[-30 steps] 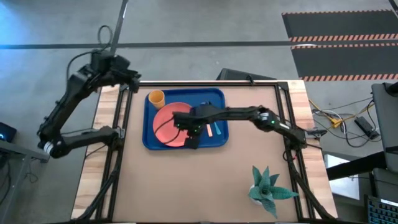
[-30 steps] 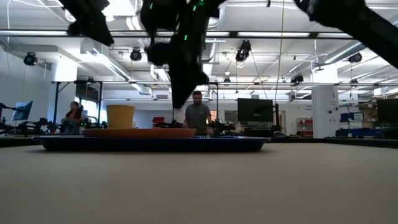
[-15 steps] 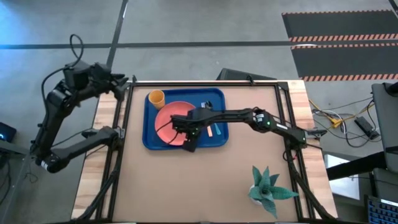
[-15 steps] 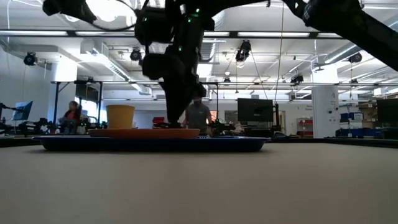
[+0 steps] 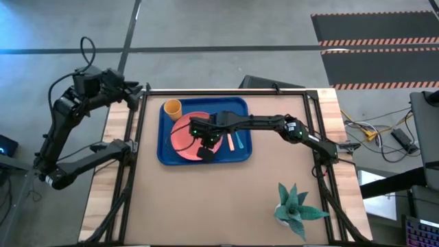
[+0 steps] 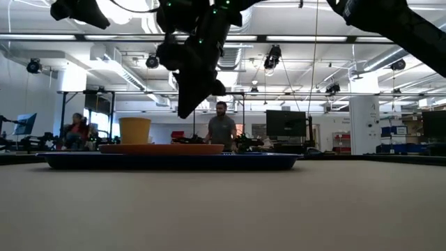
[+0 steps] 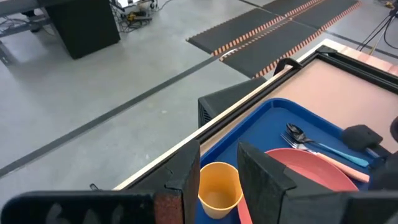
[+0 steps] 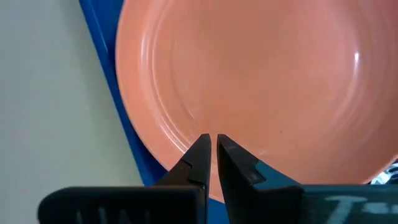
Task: Pick and place plate/cup/fork/spoon on tray
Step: Adjust the orange plate on the blue tray
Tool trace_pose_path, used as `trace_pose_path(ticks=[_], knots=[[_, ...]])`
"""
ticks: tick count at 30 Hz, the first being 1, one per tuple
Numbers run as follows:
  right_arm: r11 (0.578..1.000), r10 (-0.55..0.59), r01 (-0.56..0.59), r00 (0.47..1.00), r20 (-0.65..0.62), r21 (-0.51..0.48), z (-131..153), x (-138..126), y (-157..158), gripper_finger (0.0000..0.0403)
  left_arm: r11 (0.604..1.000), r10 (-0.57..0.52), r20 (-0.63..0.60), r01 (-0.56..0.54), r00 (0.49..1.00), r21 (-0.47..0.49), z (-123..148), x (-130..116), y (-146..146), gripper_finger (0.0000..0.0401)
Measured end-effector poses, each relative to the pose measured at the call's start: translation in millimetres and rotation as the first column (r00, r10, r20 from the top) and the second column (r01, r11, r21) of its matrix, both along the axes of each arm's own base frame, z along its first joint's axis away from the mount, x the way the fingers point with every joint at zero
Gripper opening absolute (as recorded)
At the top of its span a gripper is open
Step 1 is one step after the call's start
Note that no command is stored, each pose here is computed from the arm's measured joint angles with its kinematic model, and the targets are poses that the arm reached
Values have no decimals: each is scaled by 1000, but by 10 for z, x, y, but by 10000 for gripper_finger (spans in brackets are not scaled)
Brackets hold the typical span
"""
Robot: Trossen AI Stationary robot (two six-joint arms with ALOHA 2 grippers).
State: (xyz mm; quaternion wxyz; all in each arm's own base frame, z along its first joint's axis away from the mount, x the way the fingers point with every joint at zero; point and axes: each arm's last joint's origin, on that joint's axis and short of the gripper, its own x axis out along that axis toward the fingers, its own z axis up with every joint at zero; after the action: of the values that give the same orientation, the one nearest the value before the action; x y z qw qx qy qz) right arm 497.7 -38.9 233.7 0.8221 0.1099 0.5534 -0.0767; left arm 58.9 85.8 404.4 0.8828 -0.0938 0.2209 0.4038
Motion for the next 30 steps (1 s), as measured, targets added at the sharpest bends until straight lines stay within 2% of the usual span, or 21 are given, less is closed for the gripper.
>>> trace_pose_path(ticks=[13,30], knots=[[1000,3,-3,998,-60,14,-335,17,15,17,1000,-1,-6,1,1000,-5,-8,13,20,88],[1000,15,-13,997,-76,18,-397,11,122,17,1000,-1,-9,1,1000,-10,-12,22,35,88]])
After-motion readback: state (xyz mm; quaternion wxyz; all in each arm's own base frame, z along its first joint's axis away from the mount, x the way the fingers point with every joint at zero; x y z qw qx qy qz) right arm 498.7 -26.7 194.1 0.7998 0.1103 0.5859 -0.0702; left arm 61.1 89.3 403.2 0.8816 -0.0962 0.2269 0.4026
